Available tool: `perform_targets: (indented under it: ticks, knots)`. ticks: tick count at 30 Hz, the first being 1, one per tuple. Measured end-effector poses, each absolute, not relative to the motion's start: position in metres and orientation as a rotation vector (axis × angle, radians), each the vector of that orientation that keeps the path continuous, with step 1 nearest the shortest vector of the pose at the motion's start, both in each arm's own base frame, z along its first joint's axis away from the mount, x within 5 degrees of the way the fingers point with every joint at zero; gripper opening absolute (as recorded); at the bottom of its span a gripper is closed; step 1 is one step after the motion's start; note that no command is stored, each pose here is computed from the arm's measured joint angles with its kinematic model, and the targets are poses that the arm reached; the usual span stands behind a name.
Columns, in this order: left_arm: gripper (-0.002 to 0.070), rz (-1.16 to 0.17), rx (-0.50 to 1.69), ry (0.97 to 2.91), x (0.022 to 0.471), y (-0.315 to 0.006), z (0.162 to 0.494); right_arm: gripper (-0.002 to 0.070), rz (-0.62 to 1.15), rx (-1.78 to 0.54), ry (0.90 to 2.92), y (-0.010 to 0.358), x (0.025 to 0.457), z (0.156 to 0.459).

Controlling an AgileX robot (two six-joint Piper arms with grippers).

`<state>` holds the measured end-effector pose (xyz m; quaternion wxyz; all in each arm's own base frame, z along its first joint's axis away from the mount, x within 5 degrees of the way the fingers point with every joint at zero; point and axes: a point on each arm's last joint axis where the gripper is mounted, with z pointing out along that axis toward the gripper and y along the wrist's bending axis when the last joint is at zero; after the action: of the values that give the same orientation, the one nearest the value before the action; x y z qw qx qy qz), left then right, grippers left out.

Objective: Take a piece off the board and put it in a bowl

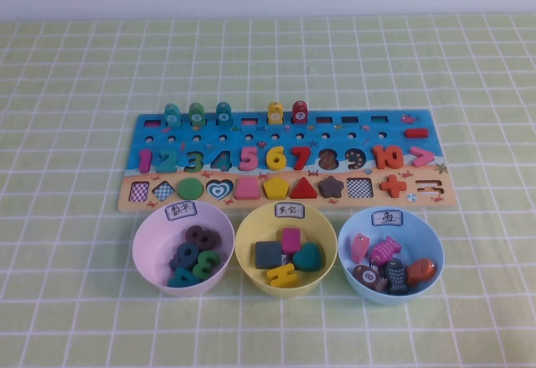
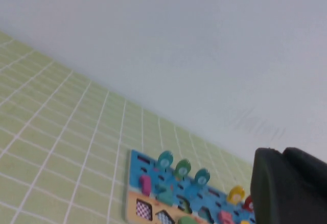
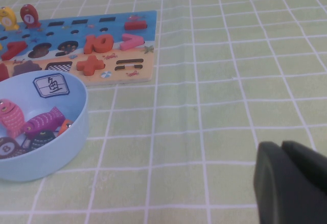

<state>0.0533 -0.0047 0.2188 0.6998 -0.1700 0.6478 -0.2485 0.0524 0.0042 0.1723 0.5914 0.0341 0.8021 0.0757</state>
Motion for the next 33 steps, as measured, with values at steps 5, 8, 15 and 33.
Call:
perform_targets:
  ticks: [5, 8, 15, 33]
  knots:
    - [-0.0004, -0.408, -0.259, 1.683, 0.05, -0.008, 0.266, -0.0019, 0.176, 0.079, 1.866, 0.004, 0.052, 0.172]
    - [-0.0005, -0.29, -0.154, 1.875, 0.056, -0.009, 0.292, -0.0019, 0.176, 0.079, 1.866, 0.004, 0.052, 0.172]
    - [-0.0004, -0.091, 0.132, 2.171, 0.097, -0.012, 0.343, -0.0019, 0.176, 0.079, 1.866, 0.004, 0.052, 0.172]
    - [-0.0005, 0.063, 0.473, 2.654, 0.324, -0.053, 0.371, -0.0019, 0.176, 0.079, 1.866, 0.004, 0.052, 0.172]
